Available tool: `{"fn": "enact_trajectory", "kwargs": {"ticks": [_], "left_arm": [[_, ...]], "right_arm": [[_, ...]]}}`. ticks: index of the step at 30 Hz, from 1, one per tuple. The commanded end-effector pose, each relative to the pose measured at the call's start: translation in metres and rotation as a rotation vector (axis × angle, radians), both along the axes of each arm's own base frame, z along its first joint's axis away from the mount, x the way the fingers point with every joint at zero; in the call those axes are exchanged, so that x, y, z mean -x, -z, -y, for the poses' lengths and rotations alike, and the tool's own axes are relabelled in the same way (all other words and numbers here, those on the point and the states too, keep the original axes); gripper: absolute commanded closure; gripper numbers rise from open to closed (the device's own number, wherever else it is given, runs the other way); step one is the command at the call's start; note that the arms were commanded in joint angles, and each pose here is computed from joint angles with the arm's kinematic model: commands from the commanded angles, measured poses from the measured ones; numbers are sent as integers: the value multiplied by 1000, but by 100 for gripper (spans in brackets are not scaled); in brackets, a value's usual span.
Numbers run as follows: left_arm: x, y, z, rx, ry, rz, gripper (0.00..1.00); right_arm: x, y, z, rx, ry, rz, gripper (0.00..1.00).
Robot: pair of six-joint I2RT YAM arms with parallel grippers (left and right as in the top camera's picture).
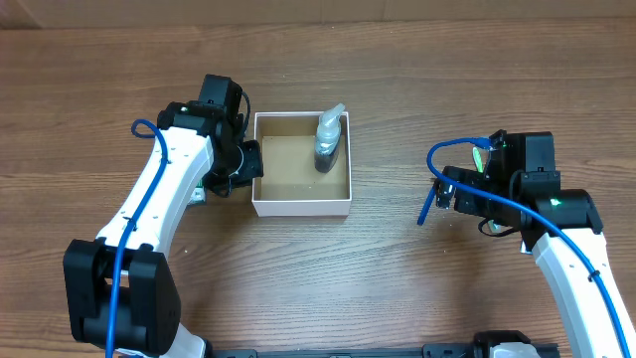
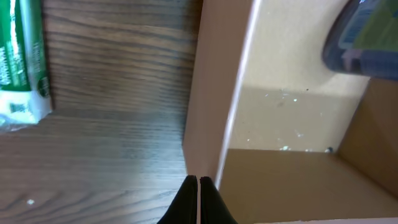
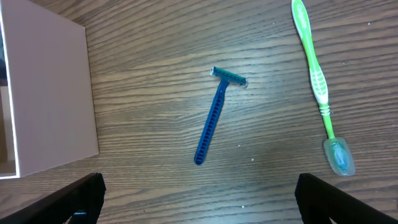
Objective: Pack container
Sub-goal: 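Move the left gripper back to the green soap package and grasp it, then place the green soap package into the box beside the bottle, left gripper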
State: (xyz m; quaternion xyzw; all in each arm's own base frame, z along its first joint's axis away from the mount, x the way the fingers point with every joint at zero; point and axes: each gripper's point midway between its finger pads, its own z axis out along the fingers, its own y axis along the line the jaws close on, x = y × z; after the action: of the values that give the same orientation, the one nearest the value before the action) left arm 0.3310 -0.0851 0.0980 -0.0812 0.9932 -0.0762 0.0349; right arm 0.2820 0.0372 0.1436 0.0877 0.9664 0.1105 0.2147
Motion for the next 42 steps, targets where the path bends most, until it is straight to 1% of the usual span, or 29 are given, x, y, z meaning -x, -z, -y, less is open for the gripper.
{"fn": "enact_trajectory", "kwargs": {"ticks": [1,2,3,4,5,6,7,9,11,14,17,20,24,31,37,40,42], "left_arm": [[-14,-26,-28,-134,-7,63,96],[-17,-36,-34,-156,-16,83,94],[-21,-49,-41,-178,-32,111,85],[-25,-60,-48,-195,-48,137,47],[-28,-70,-56,-215,-66,157,17],[-30,-79,-65,-233,-88,179,2],[-33,-89,-76,-251,-115,203,0],[-36,-97,-102,-268,-152,225,0],[-35,-91,-119,-278,-178,202,0],[-32,-69,-137,-259,-211,135,0],[-32,-43,-142,-244,-198,70,0],[-32,-17,-140,-235,-188,-2,0],[-37,14,-125,-171,-128,-70,0],[-35,55,-122,-159,-92,-169,0],[-31,85,-119,-139,-56,-237,0],[-33,95,-112,-95,-24,-244,0],[-32,100,-109,-79,-9,-251,2]], "right_arm": [[-6,-10,-2,-4,-5,31,0],[-6,-10,-2,-4,-5,31,0],[-6,-10,-2,-4,-5,31,0],[-6,-10,-2,-3,-5,31,0],[-6,-10,-2,-4,-5,31,0],[-6,-10,-2,-4,-5,31,0],[-6,-10,-2,-4,-5,31,0],[-6,-10,-2,-4,-5,31,0],[-6,-10,-2,-3,-5,32,0],[-6,-10,-2,-4,-5,32,0],[-6,-10,-2,-4,-5,33,0],[-6,-10,-2,-4,-5,33,0],[-6,-10,-2,-4,-5,32,0],[-6,-10,-2,-4,-5,32,0],[-6,-10,-2,-4,-5,32,0],[-6,-10,-2,-4,-5,32,0],[-6,-10,-2,-4,-5,32,0]]}}
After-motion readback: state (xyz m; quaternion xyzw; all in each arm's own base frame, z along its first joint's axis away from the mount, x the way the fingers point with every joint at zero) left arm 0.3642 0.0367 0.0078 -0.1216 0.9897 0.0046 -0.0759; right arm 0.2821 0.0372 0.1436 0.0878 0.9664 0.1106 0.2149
